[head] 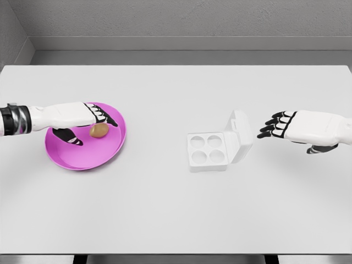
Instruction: Pack egg into the box and close the box lid
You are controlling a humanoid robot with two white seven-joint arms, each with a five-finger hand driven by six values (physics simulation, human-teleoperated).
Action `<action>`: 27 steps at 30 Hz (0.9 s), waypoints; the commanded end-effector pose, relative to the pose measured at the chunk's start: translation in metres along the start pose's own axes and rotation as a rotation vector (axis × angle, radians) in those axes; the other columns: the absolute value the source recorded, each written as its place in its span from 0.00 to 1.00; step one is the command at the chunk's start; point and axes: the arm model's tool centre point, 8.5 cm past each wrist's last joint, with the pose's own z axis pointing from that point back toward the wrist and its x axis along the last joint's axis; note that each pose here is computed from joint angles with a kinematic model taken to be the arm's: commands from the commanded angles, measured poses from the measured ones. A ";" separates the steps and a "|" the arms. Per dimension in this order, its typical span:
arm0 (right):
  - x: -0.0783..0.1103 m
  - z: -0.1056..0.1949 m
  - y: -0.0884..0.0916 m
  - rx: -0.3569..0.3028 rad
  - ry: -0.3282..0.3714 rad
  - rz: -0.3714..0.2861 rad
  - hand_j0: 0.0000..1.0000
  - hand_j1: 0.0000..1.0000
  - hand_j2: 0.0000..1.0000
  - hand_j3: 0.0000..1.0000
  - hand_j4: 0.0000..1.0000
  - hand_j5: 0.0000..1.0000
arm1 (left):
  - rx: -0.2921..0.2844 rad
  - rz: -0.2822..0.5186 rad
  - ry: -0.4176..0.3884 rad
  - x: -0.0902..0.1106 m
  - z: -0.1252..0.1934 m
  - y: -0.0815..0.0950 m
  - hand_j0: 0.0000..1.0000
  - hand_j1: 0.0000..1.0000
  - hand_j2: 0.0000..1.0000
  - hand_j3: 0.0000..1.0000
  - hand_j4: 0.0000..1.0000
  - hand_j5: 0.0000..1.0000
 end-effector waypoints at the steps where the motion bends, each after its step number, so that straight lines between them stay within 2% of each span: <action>1: 0.000 0.000 0.000 -0.002 0.001 -0.003 1.00 1.00 1.00 1.00 1.00 1.00 | 0.003 0.004 -0.002 0.000 -0.002 0.000 0.91 0.91 0.91 0.91 0.91 0.91; 3: 0.000 0.001 -0.001 -0.004 0.001 -0.001 1.00 1.00 1.00 1.00 1.00 1.00 | -0.001 -0.004 -0.007 0.002 -0.011 0.000 0.91 0.91 0.91 0.91 0.91 0.91; 7: 0.000 0.001 -0.001 -0.004 0.001 -0.001 1.00 1.00 1.00 1.00 1.00 1.00 | -0.002 -0.007 -0.001 0.000 -0.011 0.000 0.90 0.90 0.90 0.90 0.90 0.90; 10: 0.000 0.001 -0.001 -0.004 0.001 -0.001 1.00 1.00 1.00 1.00 1.00 1.00 | -0.004 0.009 0.031 -0.010 -0.009 -0.002 0.90 0.90 0.90 0.90 0.90 0.90; 14: 0.000 0.000 -0.002 -0.004 0.000 0.000 1.00 1.00 1.00 1.00 1.00 1.00 | -0.004 0.003 0.026 -0.009 -0.013 -0.002 0.89 0.89 0.89 0.89 0.89 0.89; 17: 0.001 0.000 -0.003 -0.006 -0.002 0.003 1.00 1.00 1.00 1.00 1.00 1.00 | -0.029 -0.004 0.020 -0.007 -0.017 -0.003 0.73 0.73 0.73 0.73 0.73 0.73; 27: 0.002 0.000 -0.003 -0.008 -0.004 0.004 1.00 1.00 1.00 1.00 1.00 1.00 | -0.035 -0.005 0.018 -0.006 -0.019 -0.003 0.73 0.73 0.73 0.73 0.73 0.73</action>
